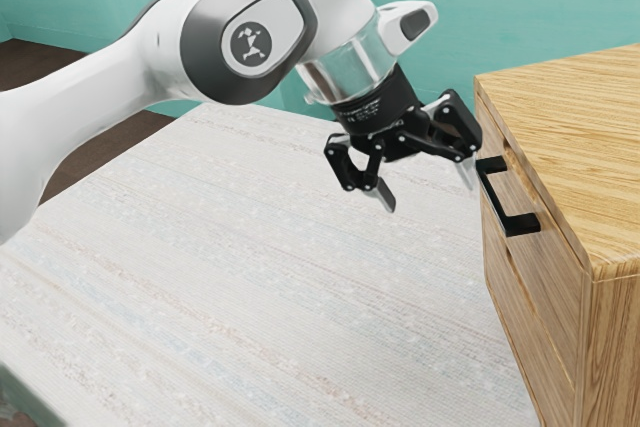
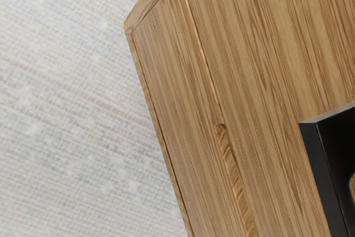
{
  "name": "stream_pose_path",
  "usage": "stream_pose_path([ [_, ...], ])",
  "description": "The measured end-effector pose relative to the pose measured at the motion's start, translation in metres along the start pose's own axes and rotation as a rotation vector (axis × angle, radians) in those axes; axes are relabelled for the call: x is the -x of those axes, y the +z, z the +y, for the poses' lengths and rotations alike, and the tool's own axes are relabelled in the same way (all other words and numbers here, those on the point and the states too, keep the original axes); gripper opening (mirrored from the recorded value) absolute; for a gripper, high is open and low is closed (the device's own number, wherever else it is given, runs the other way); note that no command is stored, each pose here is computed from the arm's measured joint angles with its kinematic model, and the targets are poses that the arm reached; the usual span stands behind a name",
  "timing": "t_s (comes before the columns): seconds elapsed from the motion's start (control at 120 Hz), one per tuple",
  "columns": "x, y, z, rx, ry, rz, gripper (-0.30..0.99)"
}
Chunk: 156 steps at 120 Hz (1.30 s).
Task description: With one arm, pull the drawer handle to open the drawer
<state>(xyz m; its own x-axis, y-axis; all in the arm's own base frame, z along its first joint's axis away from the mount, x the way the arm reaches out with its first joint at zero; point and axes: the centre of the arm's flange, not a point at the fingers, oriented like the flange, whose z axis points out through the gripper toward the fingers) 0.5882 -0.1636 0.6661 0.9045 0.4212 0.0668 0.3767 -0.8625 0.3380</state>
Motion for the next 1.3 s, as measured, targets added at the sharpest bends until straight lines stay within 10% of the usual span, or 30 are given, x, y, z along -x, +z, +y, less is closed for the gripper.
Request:
stream_pose_path([
  [1.3,0.019,0.003,-0.028,0.037,-0.221,0.029,0.46],
])
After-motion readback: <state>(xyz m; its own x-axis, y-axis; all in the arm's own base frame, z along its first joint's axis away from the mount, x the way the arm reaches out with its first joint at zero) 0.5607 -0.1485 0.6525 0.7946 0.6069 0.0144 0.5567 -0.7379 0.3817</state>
